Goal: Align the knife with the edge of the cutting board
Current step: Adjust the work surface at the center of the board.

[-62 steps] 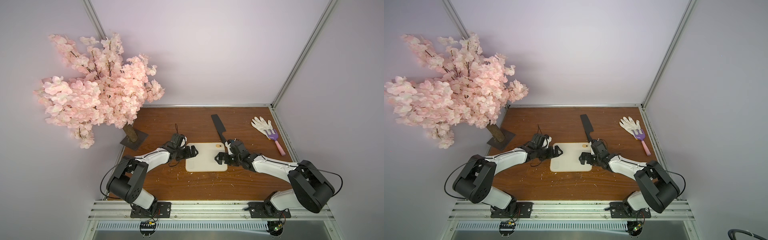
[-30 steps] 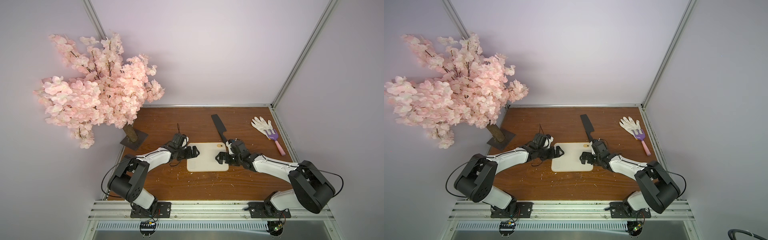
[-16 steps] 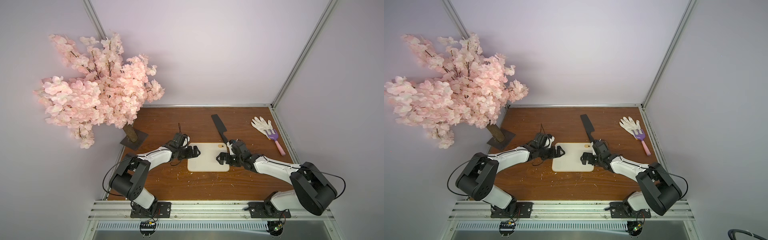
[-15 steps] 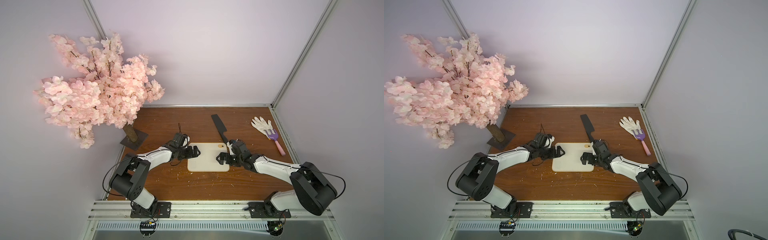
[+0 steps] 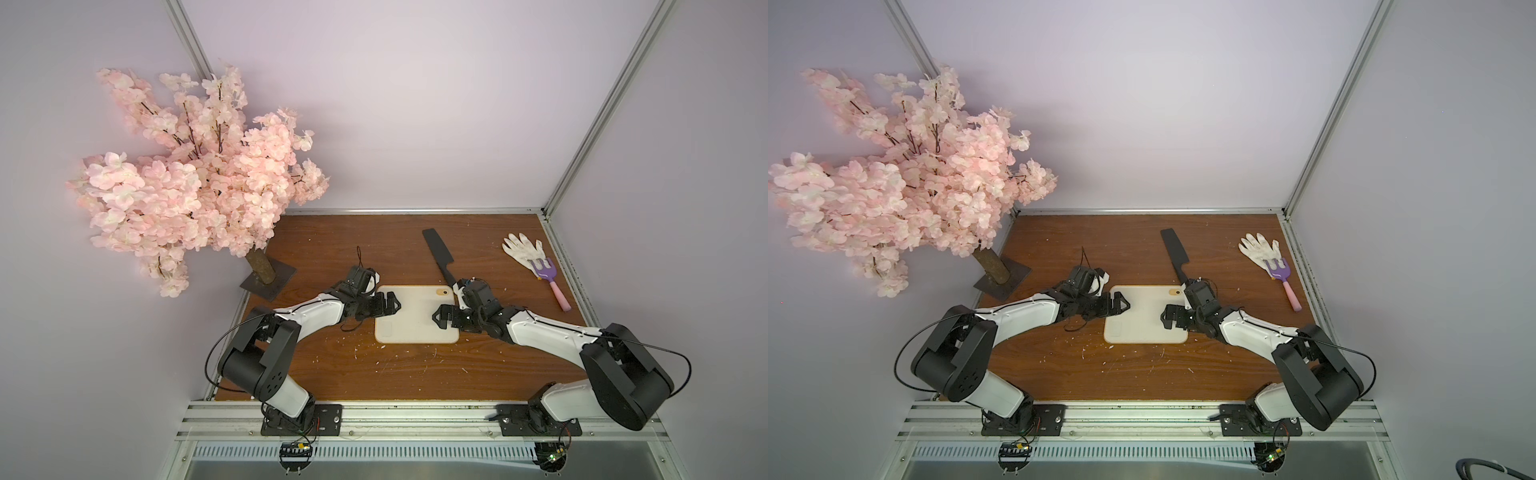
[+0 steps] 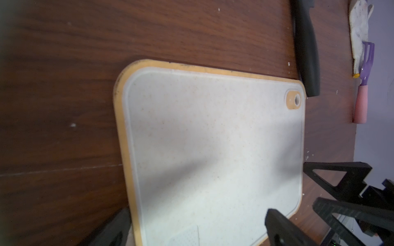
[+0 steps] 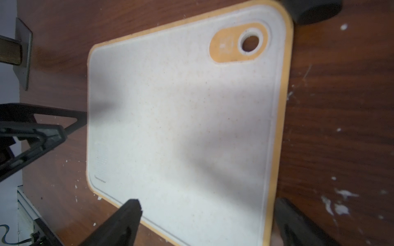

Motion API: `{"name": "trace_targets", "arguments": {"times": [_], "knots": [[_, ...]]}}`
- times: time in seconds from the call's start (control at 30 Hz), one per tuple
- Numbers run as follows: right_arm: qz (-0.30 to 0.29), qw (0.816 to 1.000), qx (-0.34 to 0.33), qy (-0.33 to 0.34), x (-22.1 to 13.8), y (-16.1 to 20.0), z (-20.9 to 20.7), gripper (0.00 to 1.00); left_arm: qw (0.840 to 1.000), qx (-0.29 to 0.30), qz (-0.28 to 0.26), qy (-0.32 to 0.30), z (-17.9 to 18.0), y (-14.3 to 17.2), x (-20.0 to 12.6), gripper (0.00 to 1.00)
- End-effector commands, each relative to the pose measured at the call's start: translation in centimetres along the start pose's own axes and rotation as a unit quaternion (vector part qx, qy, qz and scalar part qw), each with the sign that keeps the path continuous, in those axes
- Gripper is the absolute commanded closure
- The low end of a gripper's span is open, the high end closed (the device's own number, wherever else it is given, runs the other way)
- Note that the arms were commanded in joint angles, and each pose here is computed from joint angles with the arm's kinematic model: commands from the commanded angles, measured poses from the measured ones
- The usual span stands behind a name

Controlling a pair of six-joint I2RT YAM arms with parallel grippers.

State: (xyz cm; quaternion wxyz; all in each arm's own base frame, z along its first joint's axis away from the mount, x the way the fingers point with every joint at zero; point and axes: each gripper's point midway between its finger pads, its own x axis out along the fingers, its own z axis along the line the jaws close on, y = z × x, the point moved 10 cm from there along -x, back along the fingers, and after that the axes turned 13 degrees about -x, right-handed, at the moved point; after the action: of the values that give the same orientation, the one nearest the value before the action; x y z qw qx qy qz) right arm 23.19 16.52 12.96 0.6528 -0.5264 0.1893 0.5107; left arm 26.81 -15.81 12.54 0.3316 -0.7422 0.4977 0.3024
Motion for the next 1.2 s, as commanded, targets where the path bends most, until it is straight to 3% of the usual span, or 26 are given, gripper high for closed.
{"name": "trace_targets", "arguments": {"times": [0.0, 0.3, 0.5, 0.83, 1.03, 1.17], "knots": [[-0.01, 1.0, -0.019, 0.006, -0.6, -1.6, 0.5, 0.01, 0.997, -0.016, 0.055, -0.045, 1.5, 2.3, 0.6, 0.0], [-0.013, 0.999, -0.036, 0.022, -1.6, -2.9, 0.1, 0.01, 0.999, -0.017, 0.014, -0.042, 1.4, 0.9, -1.1, 0.0], [-0.02, 0.998, -0.055, 0.033, -2.8, -4.1, -0.1, 0.01, 0.996, -0.016, -0.071, -0.053, 1.3, -1.8, -4.4, 0.0], [-0.04, 0.995, -0.083, 0.044, -4.8, -6.2, -0.2, 0.01, 0.976, -0.007, -0.208, -0.062, -1.3, -5.4, -8.8, 0.0], [-0.056, 0.993, -0.09, 0.05, -5.6, -7.0, -0.2, 0.01, 0.955, 0.009, -0.289, -0.064, -3.9, -8.0, -11.5, 0.0], [-0.066, 0.991, -0.099, 0.055, -5.9, -7.6, -0.1, 0.01, 0.946, 0.035, -0.315, -0.071, -5.3, -9.7, -12.3, 0.0]]}}
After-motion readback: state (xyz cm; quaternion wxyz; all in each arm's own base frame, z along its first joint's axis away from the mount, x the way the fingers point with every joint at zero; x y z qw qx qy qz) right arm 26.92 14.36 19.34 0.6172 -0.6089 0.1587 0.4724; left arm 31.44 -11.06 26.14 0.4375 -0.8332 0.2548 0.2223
